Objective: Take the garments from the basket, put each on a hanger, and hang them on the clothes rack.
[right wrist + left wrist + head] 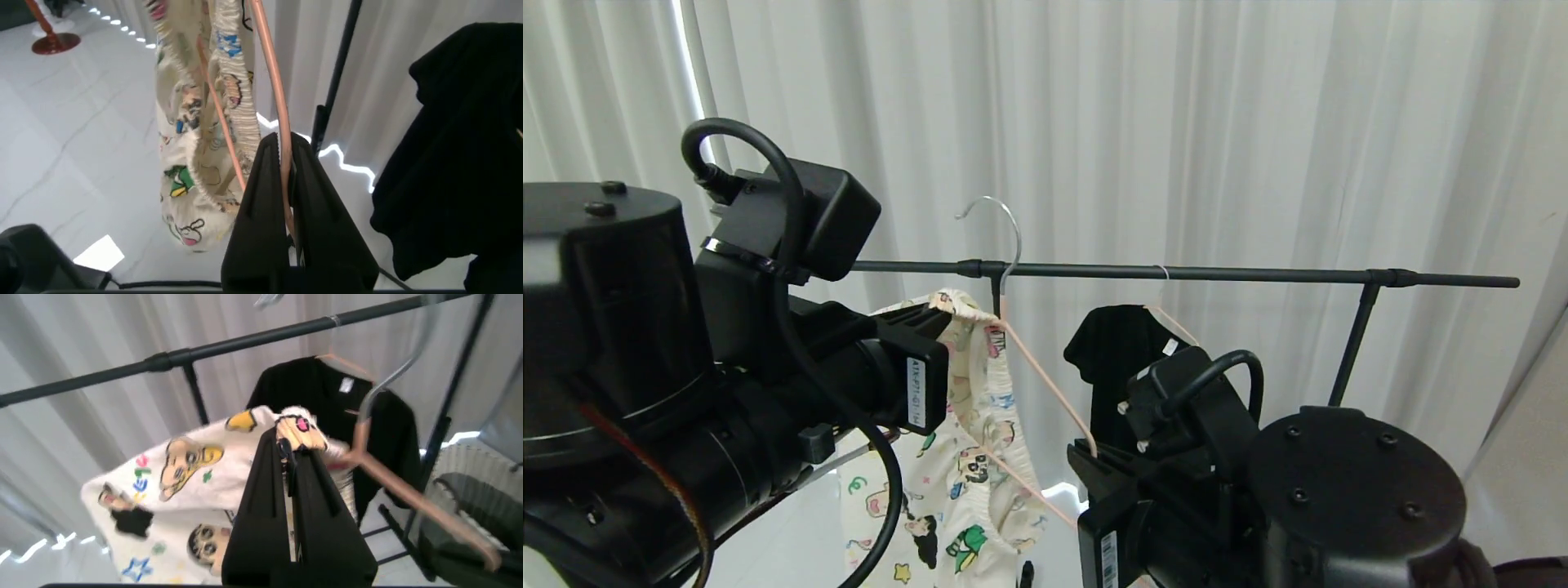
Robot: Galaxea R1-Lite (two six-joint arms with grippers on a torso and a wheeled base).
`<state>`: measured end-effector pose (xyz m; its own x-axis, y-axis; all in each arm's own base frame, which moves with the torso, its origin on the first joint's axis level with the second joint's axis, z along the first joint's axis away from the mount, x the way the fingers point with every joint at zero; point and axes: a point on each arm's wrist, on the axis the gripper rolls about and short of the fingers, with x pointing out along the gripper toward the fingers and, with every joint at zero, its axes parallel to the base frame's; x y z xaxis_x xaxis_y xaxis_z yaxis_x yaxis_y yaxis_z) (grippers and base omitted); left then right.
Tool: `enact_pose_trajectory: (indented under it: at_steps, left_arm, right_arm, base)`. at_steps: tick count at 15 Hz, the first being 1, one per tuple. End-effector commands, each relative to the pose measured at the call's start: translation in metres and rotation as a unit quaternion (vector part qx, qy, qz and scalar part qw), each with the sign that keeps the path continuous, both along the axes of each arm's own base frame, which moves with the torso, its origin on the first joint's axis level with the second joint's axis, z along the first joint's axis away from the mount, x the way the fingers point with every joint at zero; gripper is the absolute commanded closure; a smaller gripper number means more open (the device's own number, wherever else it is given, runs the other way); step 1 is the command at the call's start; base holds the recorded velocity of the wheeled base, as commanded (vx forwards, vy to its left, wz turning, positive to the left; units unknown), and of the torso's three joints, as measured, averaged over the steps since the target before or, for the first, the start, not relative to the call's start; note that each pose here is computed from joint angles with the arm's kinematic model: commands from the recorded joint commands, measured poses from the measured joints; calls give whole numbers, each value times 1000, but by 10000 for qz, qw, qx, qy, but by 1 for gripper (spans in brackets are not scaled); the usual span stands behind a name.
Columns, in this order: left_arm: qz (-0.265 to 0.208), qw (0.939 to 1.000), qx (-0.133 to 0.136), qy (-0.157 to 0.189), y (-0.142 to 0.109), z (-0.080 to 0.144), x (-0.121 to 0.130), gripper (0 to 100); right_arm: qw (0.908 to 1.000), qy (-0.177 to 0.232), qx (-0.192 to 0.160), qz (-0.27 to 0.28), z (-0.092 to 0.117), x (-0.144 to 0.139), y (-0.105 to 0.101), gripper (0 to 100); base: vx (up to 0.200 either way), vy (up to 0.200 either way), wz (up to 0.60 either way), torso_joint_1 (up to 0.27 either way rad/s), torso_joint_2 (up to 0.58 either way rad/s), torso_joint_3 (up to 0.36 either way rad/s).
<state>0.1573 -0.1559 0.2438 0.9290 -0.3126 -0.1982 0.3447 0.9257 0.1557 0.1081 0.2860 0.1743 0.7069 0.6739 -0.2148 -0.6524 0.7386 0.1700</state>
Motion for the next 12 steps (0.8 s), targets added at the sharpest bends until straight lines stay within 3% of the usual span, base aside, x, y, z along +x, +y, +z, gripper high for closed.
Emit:
enact_pose_trajectory:
  at_steps: [1, 4, 12]
  left_arm:
    - [-33, 10000, 1, 0, 0, 0, -2, 100]
    - [-298, 9995, 51, 60, -10, -4, -9, 100]
    - [-265, 9996, -27, 10, -17, 2, -2, 100]
  right_arm:
    - [9999, -27, 77, -118, 5, 6, -5, 100]
    - [9998, -47, 115, -139, 7, 7, -4, 100]
    - [9998, -117, 126, -57, 9, 1, -1, 100]
  base:
    - [0, 0, 0, 0, 0, 0]
    - [0, 0, 0, 0, 0, 0]
    - [0, 0, 0, 0, 0, 0]
